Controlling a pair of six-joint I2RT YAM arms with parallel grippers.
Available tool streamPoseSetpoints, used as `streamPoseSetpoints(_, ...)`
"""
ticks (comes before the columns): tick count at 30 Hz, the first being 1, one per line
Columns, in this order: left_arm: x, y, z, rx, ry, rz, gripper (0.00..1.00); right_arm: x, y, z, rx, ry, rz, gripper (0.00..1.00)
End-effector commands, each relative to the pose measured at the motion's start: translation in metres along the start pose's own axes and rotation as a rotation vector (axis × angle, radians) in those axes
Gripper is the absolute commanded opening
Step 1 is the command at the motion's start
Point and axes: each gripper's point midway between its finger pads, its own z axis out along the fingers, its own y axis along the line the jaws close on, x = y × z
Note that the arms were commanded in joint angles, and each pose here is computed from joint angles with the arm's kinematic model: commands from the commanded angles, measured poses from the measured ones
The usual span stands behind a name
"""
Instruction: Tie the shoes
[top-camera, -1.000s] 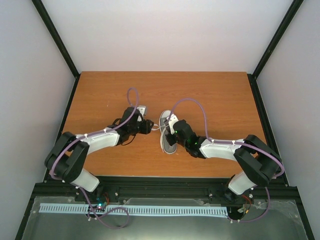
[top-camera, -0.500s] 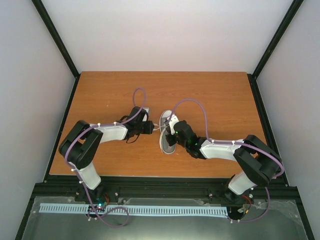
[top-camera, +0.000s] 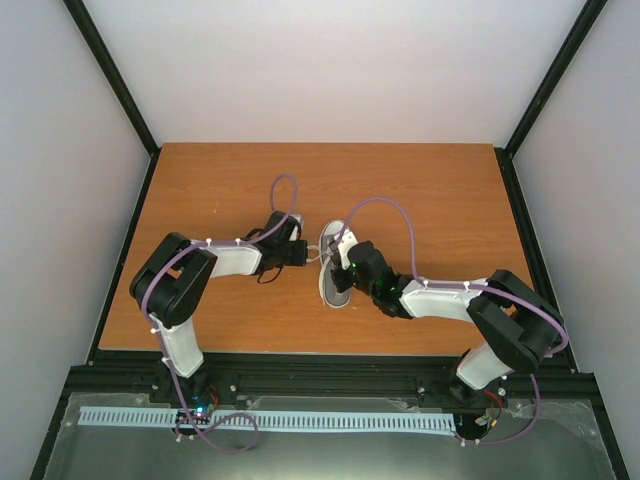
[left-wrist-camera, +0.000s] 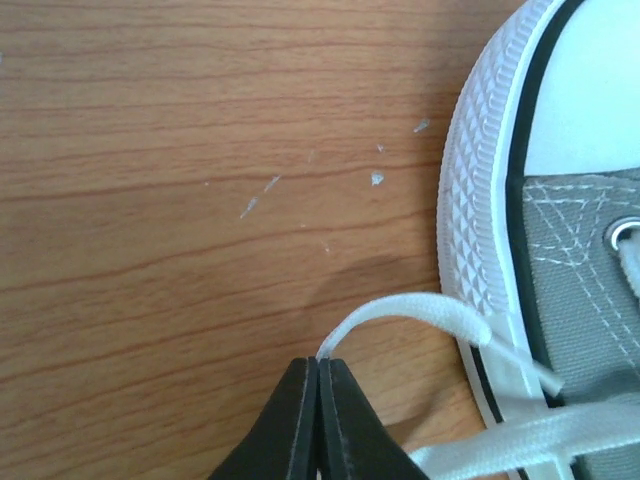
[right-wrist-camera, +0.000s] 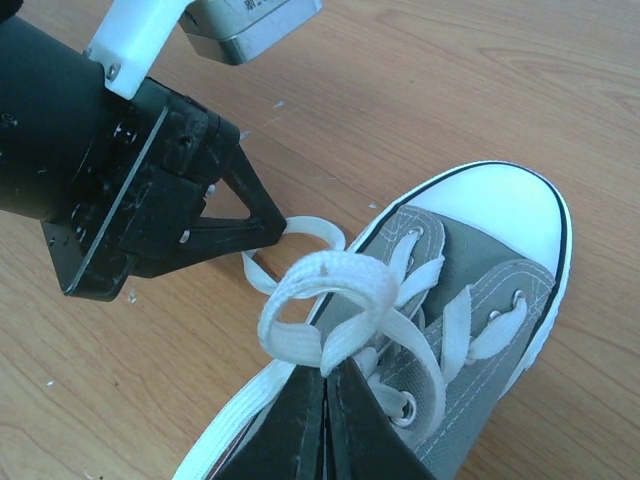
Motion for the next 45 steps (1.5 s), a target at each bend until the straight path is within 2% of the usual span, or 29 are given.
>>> streamPoseSetpoints(1,-0.01,0.003,0.001,-0.02,-0.032,-0.017,0.01,-0.011,0.002,-0.003,-0.007,-0.055,0.034,0.03)
streamPoseSetpoints(6,-0.031,-0.021,-0.025,0.101,-0.132,-0.028,0.01,-0.008,0.0,-0.006,-0.004,-0.055,0.073,0.03)
streamPoseSetpoints(12,-0.051,-0.056,-0.092,0.312,-0.324,0.028,0.01,-0.01,-0.005,-0.011,-0.012,-0.042,0.175,0.03)
streamPoseSetpoints(23,0.015,-0.108,-0.159,0.661,-0.288,0.348,0.01,-0.01,-0.019,-0.017,-0.141,0.034,0.465,0.03)
streamPoseSetpoints(30,0.045,-0.153,-0.165,0.748,-0.194,0.52,0.01,-0.012,-0.009,-0.019,-0.251,0.088,0.576,0.03)
streamPoseSetpoints(36,0.055,-0.157,-0.155,0.715,-0.155,0.57,0.01,-0.018,0.003,-0.02,-0.315,0.114,0.629,0.03)
streamPoseSetpoints(45,0.057,-0.144,-0.164,0.663,-0.185,0.555,0.01,-0.02,0.01,-0.014,-0.264,0.16,0.626,0.03)
